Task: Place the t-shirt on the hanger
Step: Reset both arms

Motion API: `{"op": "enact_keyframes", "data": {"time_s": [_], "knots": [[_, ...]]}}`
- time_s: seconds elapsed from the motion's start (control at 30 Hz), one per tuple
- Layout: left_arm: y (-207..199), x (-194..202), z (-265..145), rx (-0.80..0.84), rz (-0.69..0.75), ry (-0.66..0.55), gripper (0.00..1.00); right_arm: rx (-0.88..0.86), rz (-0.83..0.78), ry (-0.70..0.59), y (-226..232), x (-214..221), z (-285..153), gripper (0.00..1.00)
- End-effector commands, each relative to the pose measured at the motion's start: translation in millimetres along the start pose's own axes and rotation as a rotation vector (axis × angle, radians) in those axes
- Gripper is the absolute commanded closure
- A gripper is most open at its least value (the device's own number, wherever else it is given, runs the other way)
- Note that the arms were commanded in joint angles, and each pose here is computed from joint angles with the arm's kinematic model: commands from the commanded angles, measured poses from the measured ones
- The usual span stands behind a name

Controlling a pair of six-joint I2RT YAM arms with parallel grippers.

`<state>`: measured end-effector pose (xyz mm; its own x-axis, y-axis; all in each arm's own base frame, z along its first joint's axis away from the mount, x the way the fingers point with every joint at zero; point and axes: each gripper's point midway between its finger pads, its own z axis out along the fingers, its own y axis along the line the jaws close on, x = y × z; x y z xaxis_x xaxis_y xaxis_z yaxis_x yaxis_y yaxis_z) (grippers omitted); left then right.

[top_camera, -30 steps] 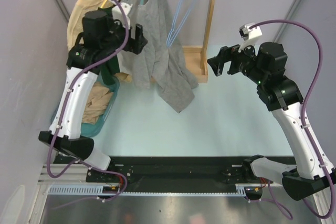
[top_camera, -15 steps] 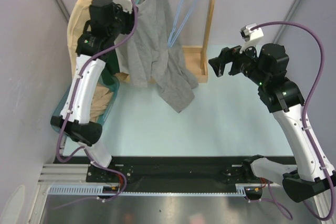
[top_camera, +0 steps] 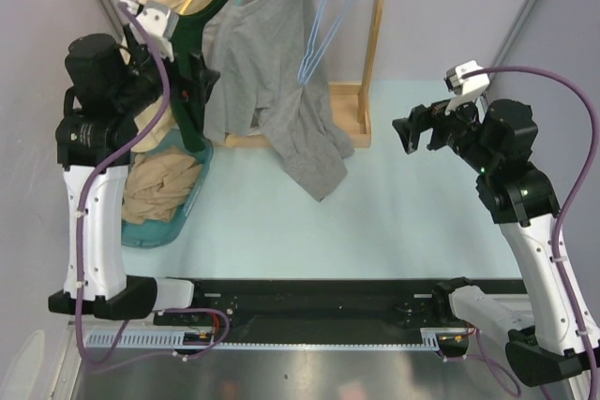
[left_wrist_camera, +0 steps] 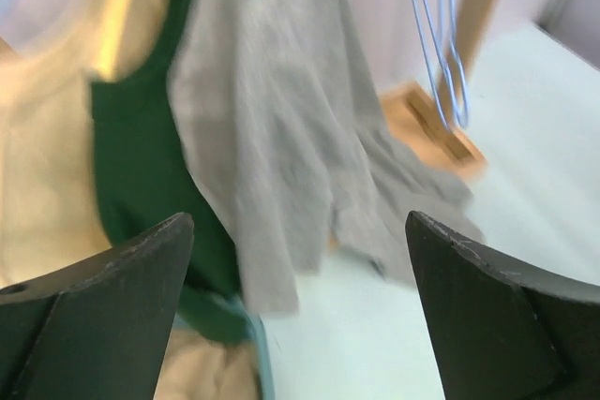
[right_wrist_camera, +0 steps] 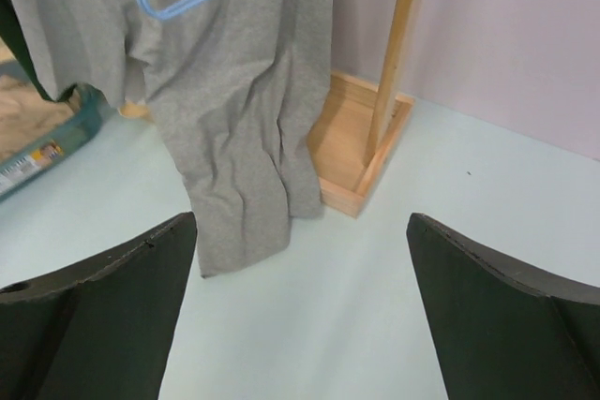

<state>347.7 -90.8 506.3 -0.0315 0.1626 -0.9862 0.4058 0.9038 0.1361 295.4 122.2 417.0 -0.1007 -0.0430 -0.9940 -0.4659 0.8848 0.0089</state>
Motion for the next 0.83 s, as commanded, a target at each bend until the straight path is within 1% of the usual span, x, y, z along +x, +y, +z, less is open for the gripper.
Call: {"op": "enact_keyframes", "data": {"time_s": [0.0, 0.03, 0.07, 0.1, 0.13, 0.17, 0.2, 0.23, 0.27, 0.3, 0.33, 0.37, 0.43, 0.5, 0.53, 0.6, 0.73, 0.8], "knots": [[-41, 88, -19, 0.240, -0.205, 0.264, 0.00, -0.046, -0.091, 0.094, 3, 37, -14, 0.00], [-40, 101, -22, 0.237, -0.223, 0.297, 0.00, -0.067, -0.107, 0.121, 6, 47, -15, 0.00], [-40, 125, -27, 0.226, -0.257, 0.357, 0.00, -0.078, -0.106, 0.167, 7, 62, -18, 0.00], [-39, 137, -29, 0.219, -0.275, 0.384, 0.00, -0.089, -0.098, 0.212, 8, 82, -20, 0.00], [-41, 148, -32, 0.221, -0.290, 0.406, 0.00, -0.090, -0.091, 0.229, 8, 91, -23, 0.00], [-37, 167, -38, 0.206, -0.324, 0.441, 0.00, -0.094, -0.079, 0.250, 8, 102, -26, 0.00], [-37, 176, -41, 0.205, -0.330, 0.455, 0.00, -0.088, -0.068, 0.245, 6, 106, -33, 0.00], [-36, 183, -42, 0.196, -0.332, 0.461, 0.00, -0.088, -0.050, 0.289, 5, 125, -36, 0.00], [-37, 207, -45, 0.187, -0.358, 0.510, 0.00, -0.084, -0.042, 0.303, 4, 132, -39, 0.00], [-38, 214, -49, 0.178, -0.348, 0.518, 0.00, -0.077, -0.037, 0.320, 1, 139, -43, 0.00], [-38, 222, -50, 0.168, -0.346, 0.527, 0.00, -0.078, -0.040, 0.356, 0, 153, -47, 0.01], [-39, 241, -53, 0.154, -0.360, 0.562, 0.00, -0.079, -0.046, 0.374, 0, 159, -49, 0.00], [-37, 256, -56, 0.128, -0.345, 0.577, 0.00, -0.070, -0.063, 0.415, -4, 173, -53, 0.00], [-35, 257, -57, 0.110, -0.333, 0.566, 0.00, -0.051, -0.076, 0.438, -9, 180, -54, 0.00], [-36, 260, -57, 0.111, -0.339, 0.569, 0.00, -0.055, -0.078, 0.474, -10, 188, -55, 0.00], [-36, 259, -59, 0.100, -0.349, 0.563, 0.00, -0.089, -0.099, 0.528, -9, 198, -56, 0.00], [-39, 265, -68, 0.076, -0.357, 0.570, 0.00, -0.139, -0.097, 0.589, -6, 208, -52, 0.00], [-38, 267, -73, 0.060, -0.349, 0.592, 0.00, -0.103, -0.109, 0.610, -15, 213, -47, 0.00]]}}
